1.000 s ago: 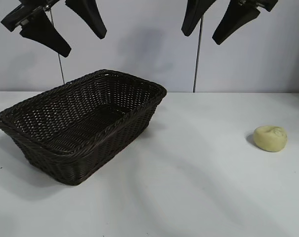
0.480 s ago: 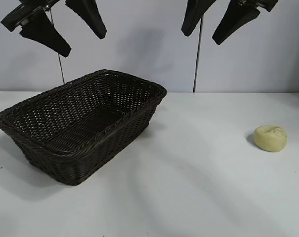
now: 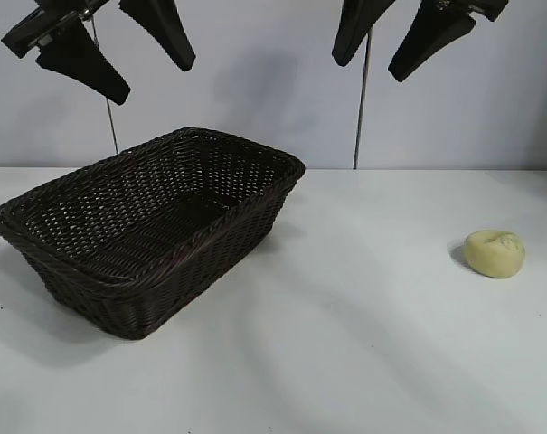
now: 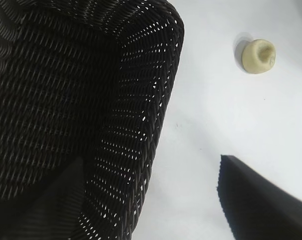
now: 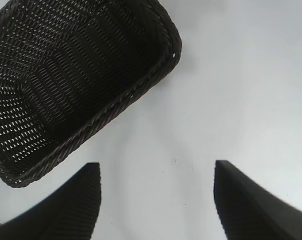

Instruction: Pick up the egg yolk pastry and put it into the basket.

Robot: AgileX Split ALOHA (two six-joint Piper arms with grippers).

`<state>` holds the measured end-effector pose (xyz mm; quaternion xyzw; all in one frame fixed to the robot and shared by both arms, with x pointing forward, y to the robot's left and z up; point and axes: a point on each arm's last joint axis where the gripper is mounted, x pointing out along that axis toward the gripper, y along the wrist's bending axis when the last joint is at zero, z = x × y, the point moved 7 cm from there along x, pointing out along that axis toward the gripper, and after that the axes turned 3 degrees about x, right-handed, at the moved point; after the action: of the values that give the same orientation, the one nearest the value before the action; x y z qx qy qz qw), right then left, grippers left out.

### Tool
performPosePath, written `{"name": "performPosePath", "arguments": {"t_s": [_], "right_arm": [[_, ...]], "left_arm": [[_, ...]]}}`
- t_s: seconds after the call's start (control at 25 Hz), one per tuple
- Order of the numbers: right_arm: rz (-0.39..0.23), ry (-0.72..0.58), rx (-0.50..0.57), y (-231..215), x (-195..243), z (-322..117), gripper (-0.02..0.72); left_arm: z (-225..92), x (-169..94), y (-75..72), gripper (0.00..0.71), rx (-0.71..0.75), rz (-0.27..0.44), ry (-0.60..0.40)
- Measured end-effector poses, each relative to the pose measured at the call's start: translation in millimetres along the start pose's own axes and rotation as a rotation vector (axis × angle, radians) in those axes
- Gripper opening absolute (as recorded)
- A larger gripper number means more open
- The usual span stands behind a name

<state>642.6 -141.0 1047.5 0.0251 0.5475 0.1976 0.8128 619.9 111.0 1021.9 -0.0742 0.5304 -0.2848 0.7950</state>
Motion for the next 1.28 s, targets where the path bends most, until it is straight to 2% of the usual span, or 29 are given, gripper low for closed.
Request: {"name": "performPosePath", "arguments": {"t_s": [0.28, 0.68, 0.84, 1.08, 1.28], "right_arm": [[0.0, 0.0, 0.0, 0, 0, 0, 0.474], [0.0, 0.0, 0.0, 0, 0, 0, 0.474], [0.0, 0.0, 0.0, 0, 0, 0, 0.474], [-0.002, 0.0, -0.001, 0, 0, 0, 0.474], [-0.002, 0.0, -0.001, 0, 0, 0, 0.474]], "left_arm": [[-6, -1, -2.3, 0.542, -0.023, -0.01, 0.035], [-27, -29, -10.5, 0.542, -0.057, 0.015, 0.099], [-49, -32, -4.3, 0.542, -0.077, 0.05, 0.135], [-70, -35, 0.9, 0.542, -0.182, 0.081, 0.092], [-77, -25, 20.7, 0.542, -0.337, 0.166, 0.046]]}}
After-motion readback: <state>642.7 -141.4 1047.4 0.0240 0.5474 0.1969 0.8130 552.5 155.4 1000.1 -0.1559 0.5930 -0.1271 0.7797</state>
